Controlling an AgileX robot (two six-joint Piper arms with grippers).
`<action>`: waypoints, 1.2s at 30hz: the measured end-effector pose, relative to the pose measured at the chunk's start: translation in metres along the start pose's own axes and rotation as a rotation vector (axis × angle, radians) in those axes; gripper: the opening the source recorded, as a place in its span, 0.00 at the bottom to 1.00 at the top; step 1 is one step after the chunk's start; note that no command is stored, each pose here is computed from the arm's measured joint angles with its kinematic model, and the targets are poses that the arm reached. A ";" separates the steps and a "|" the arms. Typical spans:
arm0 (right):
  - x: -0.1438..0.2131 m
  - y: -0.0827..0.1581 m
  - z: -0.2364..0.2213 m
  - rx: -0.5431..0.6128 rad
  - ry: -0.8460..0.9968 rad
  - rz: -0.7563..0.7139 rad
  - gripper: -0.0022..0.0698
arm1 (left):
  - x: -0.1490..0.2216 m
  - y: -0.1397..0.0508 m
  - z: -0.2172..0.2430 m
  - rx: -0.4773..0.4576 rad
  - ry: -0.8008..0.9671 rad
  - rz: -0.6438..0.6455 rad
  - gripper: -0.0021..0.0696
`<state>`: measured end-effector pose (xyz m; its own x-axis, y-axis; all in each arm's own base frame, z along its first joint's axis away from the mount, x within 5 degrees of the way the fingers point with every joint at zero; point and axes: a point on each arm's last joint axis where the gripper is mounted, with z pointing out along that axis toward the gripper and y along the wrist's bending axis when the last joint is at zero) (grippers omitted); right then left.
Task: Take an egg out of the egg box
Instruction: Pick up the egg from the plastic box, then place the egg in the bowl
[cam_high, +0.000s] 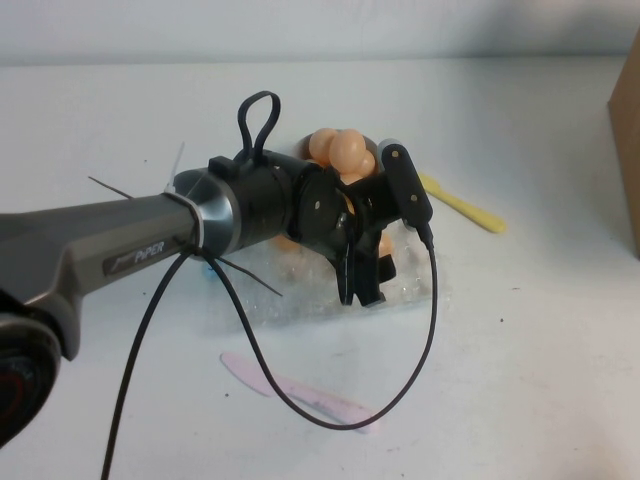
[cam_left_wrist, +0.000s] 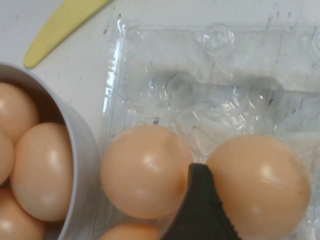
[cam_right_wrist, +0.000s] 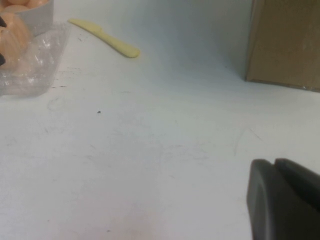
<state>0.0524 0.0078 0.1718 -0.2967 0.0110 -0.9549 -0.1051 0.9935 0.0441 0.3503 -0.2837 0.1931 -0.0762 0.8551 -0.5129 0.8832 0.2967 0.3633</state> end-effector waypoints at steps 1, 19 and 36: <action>0.000 0.000 0.000 0.000 0.000 0.000 0.01 | 0.000 0.000 0.000 0.000 0.000 0.000 0.67; 0.000 0.000 0.000 0.000 0.000 0.000 0.01 | -0.002 0.002 -0.005 -0.008 -0.010 -0.011 0.47; 0.000 0.000 0.000 0.000 0.000 0.000 0.01 | -0.024 0.025 -0.063 -0.129 -0.155 -0.157 0.47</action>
<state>0.0524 0.0078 0.1718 -0.2967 0.0110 -0.9549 -0.1051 0.9935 0.0441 0.3451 -0.2696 0.2635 -0.1271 0.7219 -0.6802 0.7992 0.4807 0.3608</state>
